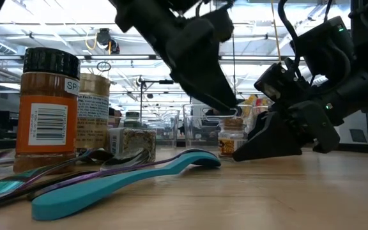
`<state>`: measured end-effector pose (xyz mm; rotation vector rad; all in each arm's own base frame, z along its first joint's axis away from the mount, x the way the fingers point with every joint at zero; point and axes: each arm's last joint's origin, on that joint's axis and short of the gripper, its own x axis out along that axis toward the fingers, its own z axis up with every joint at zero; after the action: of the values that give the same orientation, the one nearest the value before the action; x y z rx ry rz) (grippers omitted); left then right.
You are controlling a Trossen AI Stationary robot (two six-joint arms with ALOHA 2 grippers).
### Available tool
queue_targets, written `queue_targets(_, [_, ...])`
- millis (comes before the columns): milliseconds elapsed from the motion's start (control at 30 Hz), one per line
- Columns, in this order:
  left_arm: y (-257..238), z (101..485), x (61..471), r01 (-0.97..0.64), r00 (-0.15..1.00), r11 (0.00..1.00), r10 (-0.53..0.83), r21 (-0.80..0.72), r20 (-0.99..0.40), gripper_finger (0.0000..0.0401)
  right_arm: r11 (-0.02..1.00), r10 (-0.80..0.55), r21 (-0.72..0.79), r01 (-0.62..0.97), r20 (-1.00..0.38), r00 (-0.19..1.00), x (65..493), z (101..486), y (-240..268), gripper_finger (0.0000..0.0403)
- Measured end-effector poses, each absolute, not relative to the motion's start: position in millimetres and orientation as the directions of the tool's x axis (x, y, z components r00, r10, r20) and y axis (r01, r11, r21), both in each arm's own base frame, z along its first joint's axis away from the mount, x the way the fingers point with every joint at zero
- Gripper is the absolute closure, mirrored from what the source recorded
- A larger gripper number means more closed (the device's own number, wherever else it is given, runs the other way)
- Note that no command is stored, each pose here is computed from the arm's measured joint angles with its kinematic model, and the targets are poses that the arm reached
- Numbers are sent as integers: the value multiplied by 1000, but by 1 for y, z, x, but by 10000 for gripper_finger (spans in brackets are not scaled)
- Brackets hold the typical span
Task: Pick & Place Food Item
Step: Put the brown seasoning bottle into the left transparent bin
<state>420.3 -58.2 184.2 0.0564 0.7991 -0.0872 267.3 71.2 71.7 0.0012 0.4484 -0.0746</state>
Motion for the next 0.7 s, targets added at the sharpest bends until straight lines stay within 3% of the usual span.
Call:
queue_targets(233, [-42, 180, 423, 35, 694, 999, -26, -2, -720, 50, 997, -72, -16, 72, -437, 897, 267, 71, 71, 228])
queue_targets(700, [-54, 161, 429, 163, 685, 986, -89, 33, -723, 50, 997, -72, -15, 73, -436, 897, 267, 71, 71, 228])
